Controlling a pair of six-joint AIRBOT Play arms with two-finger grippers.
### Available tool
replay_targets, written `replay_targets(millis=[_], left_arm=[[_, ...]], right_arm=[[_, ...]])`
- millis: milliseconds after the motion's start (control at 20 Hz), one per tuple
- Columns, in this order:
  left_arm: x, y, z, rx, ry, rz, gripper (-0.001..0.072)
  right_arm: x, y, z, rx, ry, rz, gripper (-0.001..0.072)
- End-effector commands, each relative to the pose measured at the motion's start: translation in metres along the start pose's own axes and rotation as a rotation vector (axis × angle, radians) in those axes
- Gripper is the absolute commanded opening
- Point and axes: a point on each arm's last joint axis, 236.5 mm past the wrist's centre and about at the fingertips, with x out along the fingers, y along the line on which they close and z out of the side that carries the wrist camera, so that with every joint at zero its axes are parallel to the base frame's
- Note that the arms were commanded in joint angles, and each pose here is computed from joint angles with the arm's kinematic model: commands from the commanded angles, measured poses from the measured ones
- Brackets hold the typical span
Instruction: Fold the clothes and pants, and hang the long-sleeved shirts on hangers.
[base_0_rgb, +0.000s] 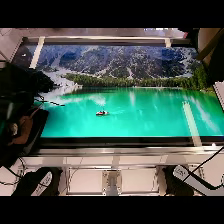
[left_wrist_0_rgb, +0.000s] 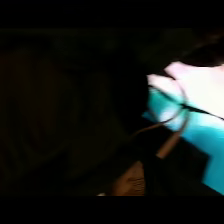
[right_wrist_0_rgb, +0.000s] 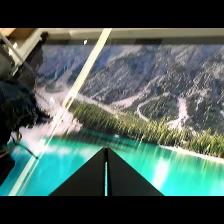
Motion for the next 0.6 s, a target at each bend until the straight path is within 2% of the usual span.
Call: replay_targets(millis=[0, 50, 100, 150, 200, 250, 400, 550], left_arm=[[0.031, 0.112, -0.077, -0.133, 0.262, 0.223, 0.0502], [0.044, 0.108, -0.102, -0.139, 0.353, 0.159, 0.0502], [0.054, 0.096, -0.120, -0.149, 0.419, 0.080, 0.0510], [0.065, 0.080, -0.131, -0.164, 0.465, 0.006, 0.0547], [0.073, 0.069, -0.138, -0.145, 0.500, -0.035, 0.0613], [0.079, 0.063, -0.145, -0.083, 0.546, -0.054, 0.0636], [0.094, 0.053, -0.146, 0.057, 0.623, -0.074, 0.0663], [0.110, 0.043, -0.112, 0.124, 0.568, -0.076, 0.0662]], right_arm=[[0.000, -0.004, 0.012, 0.001, -0.050, -0.018, 0.0015], [0.000, -0.004, 0.012, 0.000, -0.049, -0.017, 0.0051], [0.000, -0.004, 0.012, -0.001, -0.051, -0.018, 0.0128], [0.000, -0.005, 0.014, -0.001, -0.060, -0.020, 0.0144], [0.000, -0.005, 0.016, -0.001, -0.067, -0.022, 0.0144], [0.000, -0.005, 0.016, 0.000, -0.067, -0.022, 0.0144], [0.000, -0.005, 0.015, -0.001, -0.064, -0.022, 0.0143], [0.000, -0.005, 0.015, -0.001, -0.064, -0.022, 0.0143]])
